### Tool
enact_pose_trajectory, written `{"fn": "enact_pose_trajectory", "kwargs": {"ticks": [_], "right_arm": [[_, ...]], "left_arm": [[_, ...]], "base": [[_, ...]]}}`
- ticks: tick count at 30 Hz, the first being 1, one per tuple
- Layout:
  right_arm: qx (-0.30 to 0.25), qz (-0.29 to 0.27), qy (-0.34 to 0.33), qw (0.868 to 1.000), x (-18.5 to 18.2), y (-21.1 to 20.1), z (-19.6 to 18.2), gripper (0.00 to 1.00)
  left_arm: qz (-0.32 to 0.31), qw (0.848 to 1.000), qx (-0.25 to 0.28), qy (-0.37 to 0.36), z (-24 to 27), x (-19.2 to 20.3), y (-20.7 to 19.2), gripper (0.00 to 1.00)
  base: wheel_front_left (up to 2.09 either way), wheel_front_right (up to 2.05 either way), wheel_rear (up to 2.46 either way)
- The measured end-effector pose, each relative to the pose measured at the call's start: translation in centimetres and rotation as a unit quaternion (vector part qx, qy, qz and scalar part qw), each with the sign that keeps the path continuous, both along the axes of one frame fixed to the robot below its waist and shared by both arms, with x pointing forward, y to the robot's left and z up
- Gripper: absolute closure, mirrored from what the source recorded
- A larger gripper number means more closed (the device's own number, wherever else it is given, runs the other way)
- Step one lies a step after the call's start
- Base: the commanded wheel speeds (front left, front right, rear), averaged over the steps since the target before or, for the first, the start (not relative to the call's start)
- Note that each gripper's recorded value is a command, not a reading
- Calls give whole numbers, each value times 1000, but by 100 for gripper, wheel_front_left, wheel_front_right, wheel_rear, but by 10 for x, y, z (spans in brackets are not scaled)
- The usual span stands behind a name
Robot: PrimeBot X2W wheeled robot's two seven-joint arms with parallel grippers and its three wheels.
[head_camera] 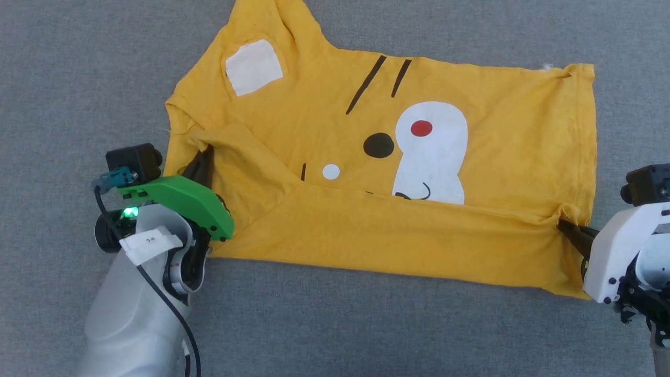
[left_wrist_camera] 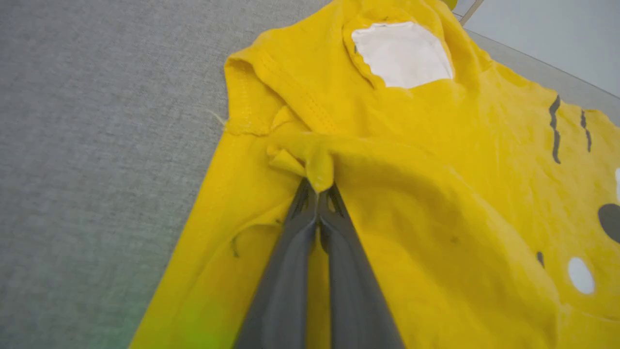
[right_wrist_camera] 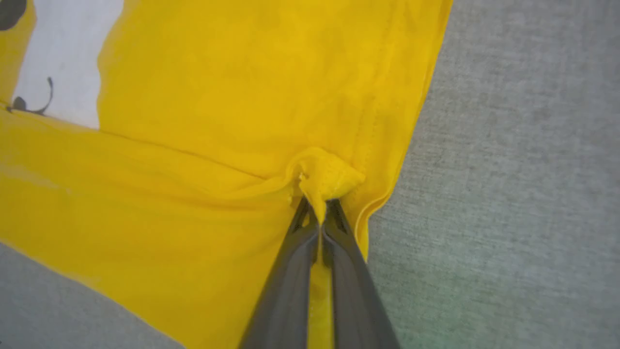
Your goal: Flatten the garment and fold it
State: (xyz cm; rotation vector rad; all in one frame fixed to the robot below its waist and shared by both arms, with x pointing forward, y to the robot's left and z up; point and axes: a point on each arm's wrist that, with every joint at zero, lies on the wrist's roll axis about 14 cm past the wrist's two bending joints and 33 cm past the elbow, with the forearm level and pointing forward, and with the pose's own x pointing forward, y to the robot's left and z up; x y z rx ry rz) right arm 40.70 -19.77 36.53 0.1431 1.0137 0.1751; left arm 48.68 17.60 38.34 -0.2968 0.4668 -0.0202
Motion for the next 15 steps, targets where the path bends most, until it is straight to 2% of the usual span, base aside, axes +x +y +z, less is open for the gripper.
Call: {"fn": "enact_pose_trajectory", "kwargs": {"ticks": [1,2,7,12,15], "right_arm": [[3,0,-2,1000,1,1,1,50],[3,1,-2,1000,1,1,1,0],[26,-6,-31,999,5,9,13,0],[42,-41,-82,995,7,2,37,0],[52,-63,-111,990,2,-2,54,0]], "left_arm": [[3,1000,0,-4,1,2,1,16],[4,1000,-1,-5,1,4,1,0],[20,999,4,-31,15,5,10,0],[48,996,35,-66,43,-2,34,0],[55,997,50,-26,38,-25,43,0]], "base": [[0,0,0],[0,0,0],[0,0,0],[0,0,0],[0,0,0]]}}
